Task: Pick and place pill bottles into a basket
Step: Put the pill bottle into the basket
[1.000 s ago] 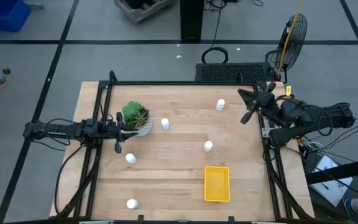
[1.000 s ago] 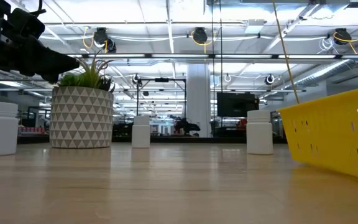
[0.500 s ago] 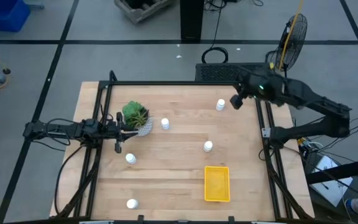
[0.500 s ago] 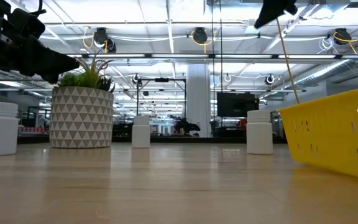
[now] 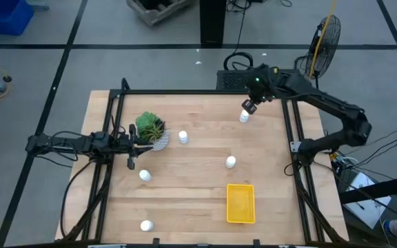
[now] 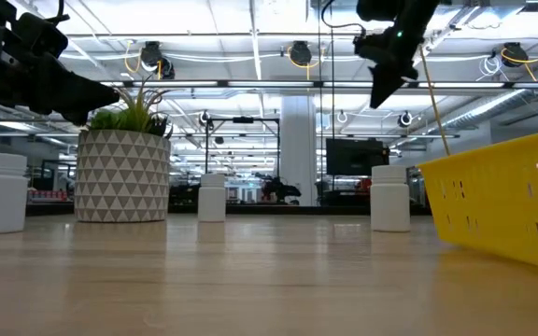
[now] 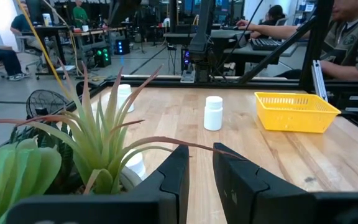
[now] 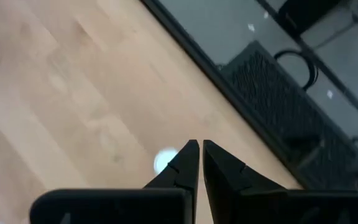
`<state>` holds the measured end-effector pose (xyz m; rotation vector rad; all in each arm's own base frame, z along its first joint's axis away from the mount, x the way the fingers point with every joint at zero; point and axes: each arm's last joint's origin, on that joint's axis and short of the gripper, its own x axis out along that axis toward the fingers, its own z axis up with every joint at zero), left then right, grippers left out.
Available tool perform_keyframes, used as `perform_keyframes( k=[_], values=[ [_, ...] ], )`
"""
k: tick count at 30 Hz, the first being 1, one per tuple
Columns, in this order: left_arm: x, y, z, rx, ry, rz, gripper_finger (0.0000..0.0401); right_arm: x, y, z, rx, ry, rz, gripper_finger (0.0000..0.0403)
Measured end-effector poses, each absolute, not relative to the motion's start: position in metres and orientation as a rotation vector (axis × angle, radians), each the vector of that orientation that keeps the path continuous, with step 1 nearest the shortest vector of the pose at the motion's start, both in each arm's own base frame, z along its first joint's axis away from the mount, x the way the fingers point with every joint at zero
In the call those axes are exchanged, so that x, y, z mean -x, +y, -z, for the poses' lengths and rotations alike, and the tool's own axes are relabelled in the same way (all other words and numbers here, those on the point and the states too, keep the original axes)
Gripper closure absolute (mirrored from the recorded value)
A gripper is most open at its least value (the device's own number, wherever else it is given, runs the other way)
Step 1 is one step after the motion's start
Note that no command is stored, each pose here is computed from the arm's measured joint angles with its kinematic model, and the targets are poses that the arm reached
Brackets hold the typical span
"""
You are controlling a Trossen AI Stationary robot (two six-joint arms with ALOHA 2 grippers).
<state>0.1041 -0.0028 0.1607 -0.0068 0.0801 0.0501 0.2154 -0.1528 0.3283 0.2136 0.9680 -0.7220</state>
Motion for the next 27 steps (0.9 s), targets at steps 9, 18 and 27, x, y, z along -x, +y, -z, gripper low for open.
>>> perform_keyframes(
  k=[9, 18, 27],
  values=[
    [-0.104, -0.003, -0.16, 0.023, 0.082, -0.05, 0.0325, -0.226, -0.158, -0.307, -0.214, 0.963, 0.656, 0.0381],
    [-0.104, -0.003, -0.16, 0.032, 0.087, -0.043, 0.0325, -0.226, -0.158, -0.307, -0.201, 0.972, 0.65, 0.0269],
    [-0.104, -0.003, -0.16, 0.036, 0.087, -0.043, 0.0325, -0.222, -0.155, -0.304, -0.245, 1.054, 0.65, 0.019]
  ],
)
